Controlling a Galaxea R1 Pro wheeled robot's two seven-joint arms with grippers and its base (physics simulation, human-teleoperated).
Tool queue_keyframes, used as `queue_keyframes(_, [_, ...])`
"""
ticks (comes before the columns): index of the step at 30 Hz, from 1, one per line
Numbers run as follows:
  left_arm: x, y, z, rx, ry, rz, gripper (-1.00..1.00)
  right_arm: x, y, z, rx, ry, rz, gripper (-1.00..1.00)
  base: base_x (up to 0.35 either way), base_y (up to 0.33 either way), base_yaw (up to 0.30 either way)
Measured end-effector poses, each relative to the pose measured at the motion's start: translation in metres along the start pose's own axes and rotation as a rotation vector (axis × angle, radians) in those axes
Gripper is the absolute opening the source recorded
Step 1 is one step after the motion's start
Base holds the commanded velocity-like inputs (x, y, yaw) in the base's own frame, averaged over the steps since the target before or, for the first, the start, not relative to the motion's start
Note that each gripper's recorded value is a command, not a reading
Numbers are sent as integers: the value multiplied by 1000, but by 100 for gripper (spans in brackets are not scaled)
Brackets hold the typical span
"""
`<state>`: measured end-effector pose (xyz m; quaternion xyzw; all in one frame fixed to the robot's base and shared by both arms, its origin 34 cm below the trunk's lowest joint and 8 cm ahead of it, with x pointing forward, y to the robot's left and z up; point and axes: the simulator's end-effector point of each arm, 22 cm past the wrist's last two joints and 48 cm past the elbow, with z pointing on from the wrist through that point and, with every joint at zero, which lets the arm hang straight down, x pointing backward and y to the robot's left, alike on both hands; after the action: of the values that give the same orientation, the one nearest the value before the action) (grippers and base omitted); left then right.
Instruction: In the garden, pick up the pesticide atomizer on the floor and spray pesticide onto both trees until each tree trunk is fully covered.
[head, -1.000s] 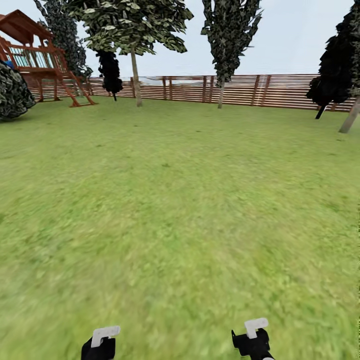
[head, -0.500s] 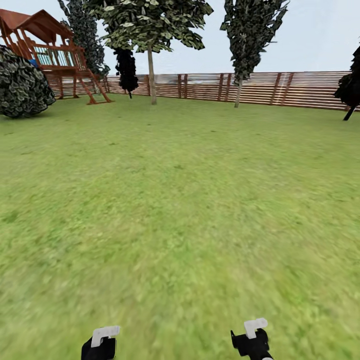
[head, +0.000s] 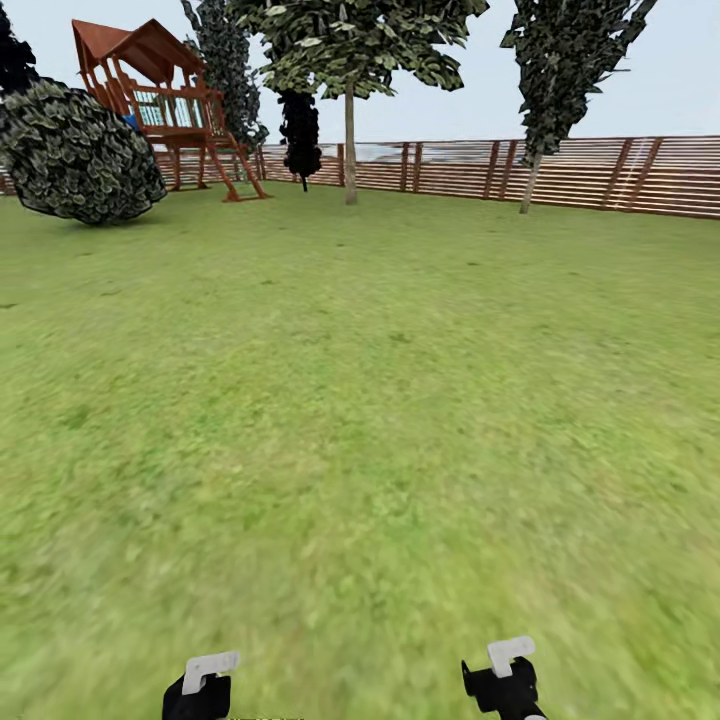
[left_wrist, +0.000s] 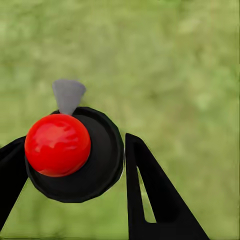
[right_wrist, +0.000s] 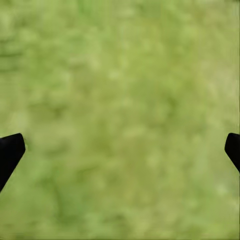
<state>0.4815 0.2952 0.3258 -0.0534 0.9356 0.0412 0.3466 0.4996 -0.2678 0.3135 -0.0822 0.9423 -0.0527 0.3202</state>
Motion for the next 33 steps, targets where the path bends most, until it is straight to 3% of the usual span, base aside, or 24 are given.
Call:
queue_keyframes(5, [2, 1, 0, -2, 5, -1, -100, 2, 0, 0, -1, 4, 0, 100, 298, 6, 203])
queue_keyframes(19, [2, 1, 0, -2, 5, -1, -100, 8, 1, -1, -1, 9, -1, 100, 334, 80, 6])
queue_keyframes(26, [2, 1, 0, -2, 4, -1, -100, 0, 3, -10, -3, -105, 8, 100, 335, 84, 0])
queue_keyframes(30, [3, 0, 0, -1, 6, -1, -100, 2, 4, -11, -9, -106, 2, 100, 335, 84, 0])
queue_keyframes(33, [3, 0, 0, -1, 7, -1, -100, 18, 11, -15, -25, -72, 6, 100, 335, 84, 0])
